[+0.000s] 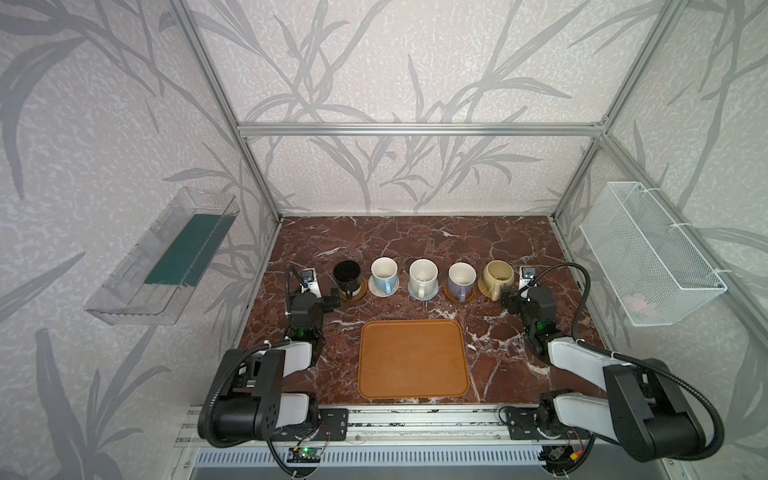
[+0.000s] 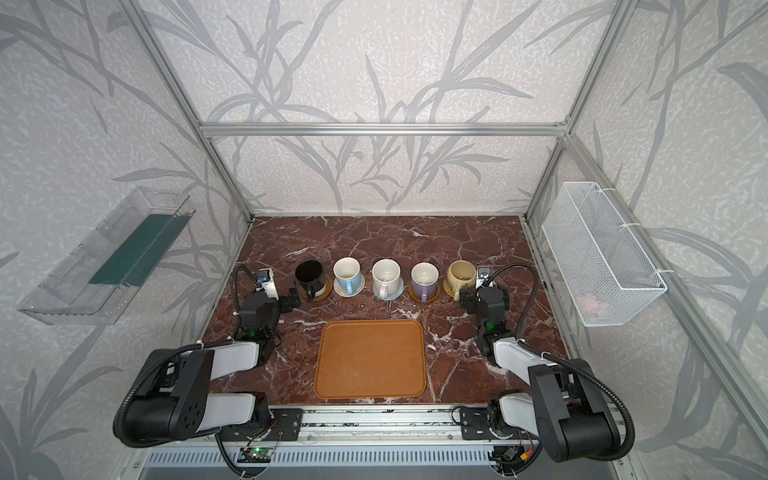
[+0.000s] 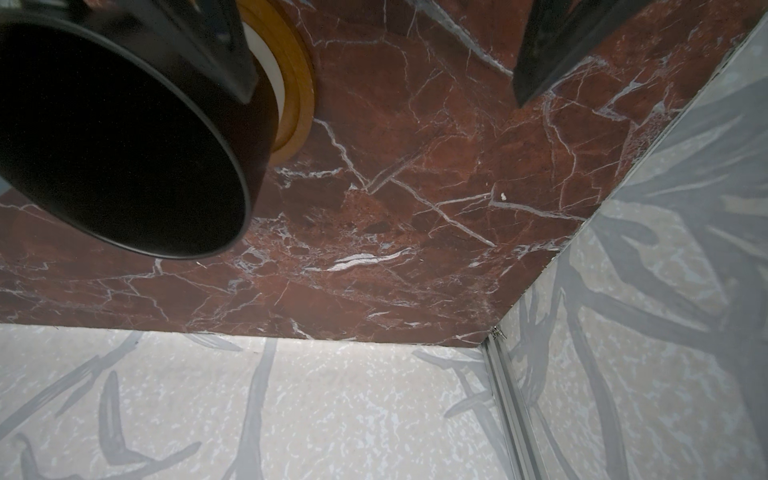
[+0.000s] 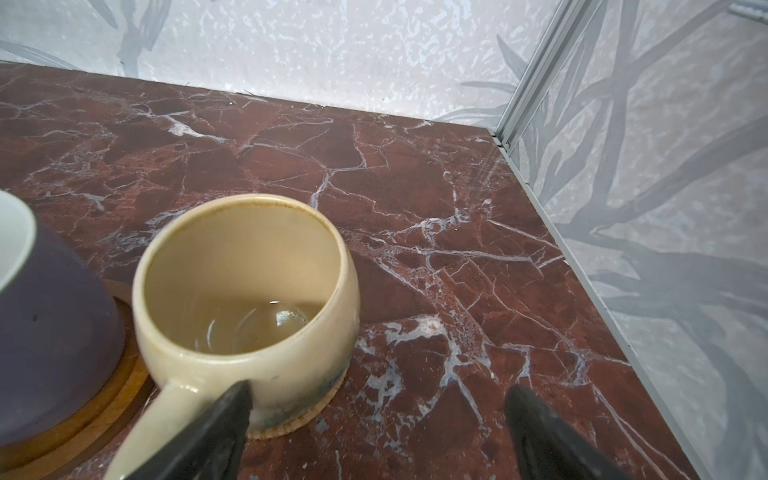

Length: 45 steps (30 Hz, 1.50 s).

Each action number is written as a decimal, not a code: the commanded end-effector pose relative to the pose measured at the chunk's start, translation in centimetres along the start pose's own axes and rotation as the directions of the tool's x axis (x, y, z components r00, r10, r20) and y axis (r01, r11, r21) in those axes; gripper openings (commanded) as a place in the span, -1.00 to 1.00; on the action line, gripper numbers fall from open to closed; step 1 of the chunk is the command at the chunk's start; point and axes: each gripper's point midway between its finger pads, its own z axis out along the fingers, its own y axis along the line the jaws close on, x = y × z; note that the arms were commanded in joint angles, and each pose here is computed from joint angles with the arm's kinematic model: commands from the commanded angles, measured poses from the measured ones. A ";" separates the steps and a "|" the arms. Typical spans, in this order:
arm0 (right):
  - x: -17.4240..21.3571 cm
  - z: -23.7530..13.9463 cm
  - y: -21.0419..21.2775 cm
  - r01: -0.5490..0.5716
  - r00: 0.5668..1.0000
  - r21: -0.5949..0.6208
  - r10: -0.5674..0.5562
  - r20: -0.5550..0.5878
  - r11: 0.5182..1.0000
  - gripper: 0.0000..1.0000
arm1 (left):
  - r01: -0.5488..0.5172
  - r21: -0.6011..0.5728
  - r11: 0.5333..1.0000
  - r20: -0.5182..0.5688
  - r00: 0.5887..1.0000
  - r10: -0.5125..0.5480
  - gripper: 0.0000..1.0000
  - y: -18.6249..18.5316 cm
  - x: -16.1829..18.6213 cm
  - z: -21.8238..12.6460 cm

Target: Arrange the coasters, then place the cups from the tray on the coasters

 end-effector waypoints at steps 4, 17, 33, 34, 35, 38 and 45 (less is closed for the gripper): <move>-1.9 0.7 0.2 -0.029 0.997 -0.013 0.030 0.065 0.999 0.89 | 0.048 0.008 0.999 0.069 0.996 -0.048 0.99 0.6 -1.7 1.2; -1.8 2.9 1.0 -0.036 0.997 -0.030 0.038 0.064 0.999 0.90 | 0.094 0.015 0.995 0.030 0.995 -0.094 0.99 1.3 0.0 3.1; -0.6 3.9 1.0 -0.044 0.998 -0.012 0.045 0.049 0.999 0.98 | 0.044 0.089 0.995 -0.022 0.999 -0.043 0.99 -0.3 0.2 3.9; -0.7 3.9 1.0 -0.046 0.997 -0.012 0.046 0.053 0.999 0.98 | 0.044 0.091 0.995 -0.021 0.999 -0.042 0.99 -0.3 0.1 3.9; -0.6 3.9 1.0 -0.045 0.998 -0.012 0.046 0.051 0.999 0.98 | 0.044 0.090 0.995 -0.021 0.999 -0.042 0.99 -0.3 0.2 3.9; -0.6 4.0 1.0 -0.045 0.998 -0.013 0.045 0.049 0.999 0.98 | 0.043 0.085 0.995 -0.025 0.999 -0.042 0.99 -0.3 0.2 4.0; -0.6 3.9 1.0 -0.045 0.998 -0.013 0.045 0.049 0.999 0.98 | 0.036 0.080 0.996 -0.026 0.999 -0.034 0.99 -0.4 0.2 4.0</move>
